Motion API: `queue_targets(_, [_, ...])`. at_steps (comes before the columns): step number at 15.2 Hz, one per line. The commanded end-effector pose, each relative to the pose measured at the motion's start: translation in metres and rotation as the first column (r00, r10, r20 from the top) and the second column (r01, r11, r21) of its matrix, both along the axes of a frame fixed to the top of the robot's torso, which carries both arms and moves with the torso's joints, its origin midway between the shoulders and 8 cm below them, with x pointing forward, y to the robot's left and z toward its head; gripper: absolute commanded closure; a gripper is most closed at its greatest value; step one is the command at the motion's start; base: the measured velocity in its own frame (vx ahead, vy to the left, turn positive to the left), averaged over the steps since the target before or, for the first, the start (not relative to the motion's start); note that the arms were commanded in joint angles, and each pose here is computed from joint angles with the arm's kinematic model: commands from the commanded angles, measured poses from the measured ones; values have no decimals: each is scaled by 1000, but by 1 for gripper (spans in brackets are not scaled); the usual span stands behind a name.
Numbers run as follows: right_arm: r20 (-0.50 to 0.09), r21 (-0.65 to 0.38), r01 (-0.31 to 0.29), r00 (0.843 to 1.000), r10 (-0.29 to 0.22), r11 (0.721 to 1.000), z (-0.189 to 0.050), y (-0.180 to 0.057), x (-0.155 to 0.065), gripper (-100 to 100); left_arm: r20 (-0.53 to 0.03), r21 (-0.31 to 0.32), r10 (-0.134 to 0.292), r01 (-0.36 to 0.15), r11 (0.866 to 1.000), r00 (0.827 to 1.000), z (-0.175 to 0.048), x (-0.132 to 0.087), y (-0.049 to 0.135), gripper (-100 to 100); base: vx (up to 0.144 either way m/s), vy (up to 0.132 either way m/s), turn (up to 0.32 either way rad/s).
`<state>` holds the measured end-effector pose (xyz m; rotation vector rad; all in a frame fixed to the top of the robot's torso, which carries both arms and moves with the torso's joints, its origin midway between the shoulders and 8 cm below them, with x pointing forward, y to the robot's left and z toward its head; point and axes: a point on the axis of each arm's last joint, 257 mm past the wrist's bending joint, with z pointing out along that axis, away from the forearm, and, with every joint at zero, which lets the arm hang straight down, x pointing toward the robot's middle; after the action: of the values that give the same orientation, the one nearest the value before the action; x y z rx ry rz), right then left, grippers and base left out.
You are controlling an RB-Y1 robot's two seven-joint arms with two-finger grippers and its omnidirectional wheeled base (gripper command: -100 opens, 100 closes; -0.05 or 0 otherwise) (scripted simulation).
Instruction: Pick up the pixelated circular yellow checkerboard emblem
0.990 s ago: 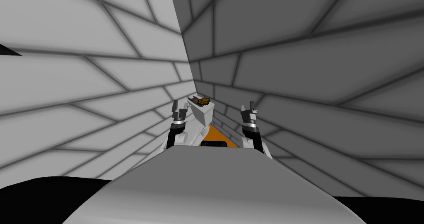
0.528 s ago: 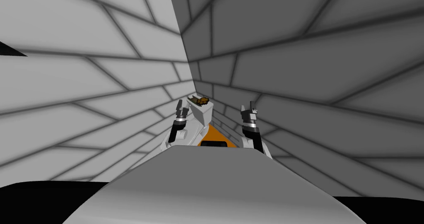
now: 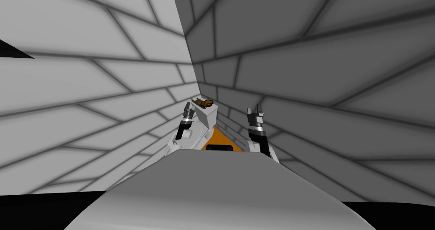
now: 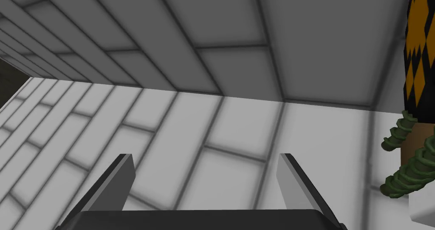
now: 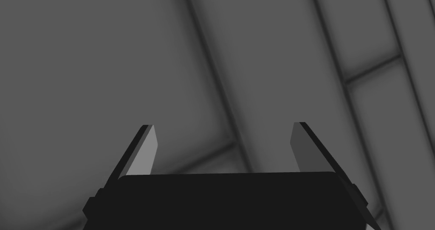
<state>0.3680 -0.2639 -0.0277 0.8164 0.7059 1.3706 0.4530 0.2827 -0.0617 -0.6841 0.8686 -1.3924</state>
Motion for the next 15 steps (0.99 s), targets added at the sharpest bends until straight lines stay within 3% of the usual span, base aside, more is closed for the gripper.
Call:
queue_targets(1, [0,0,0,1000,0,1000,0,0,0,0,-18,3,6,-6,1000,1000,-7,6,4,-100,-16,-33,6])
queue_targets(8, [0,0,0,1000,0,1000,0,0,0,0,-103,16,52,-51,999,993,-29,57,28,-100,-18,-50,14])
queue_targets(15, [0,0,0,1000,0,1000,0,0,0,0,-167,13,83,-82,997,982,-49,84,44,-100,-18,-44,12])
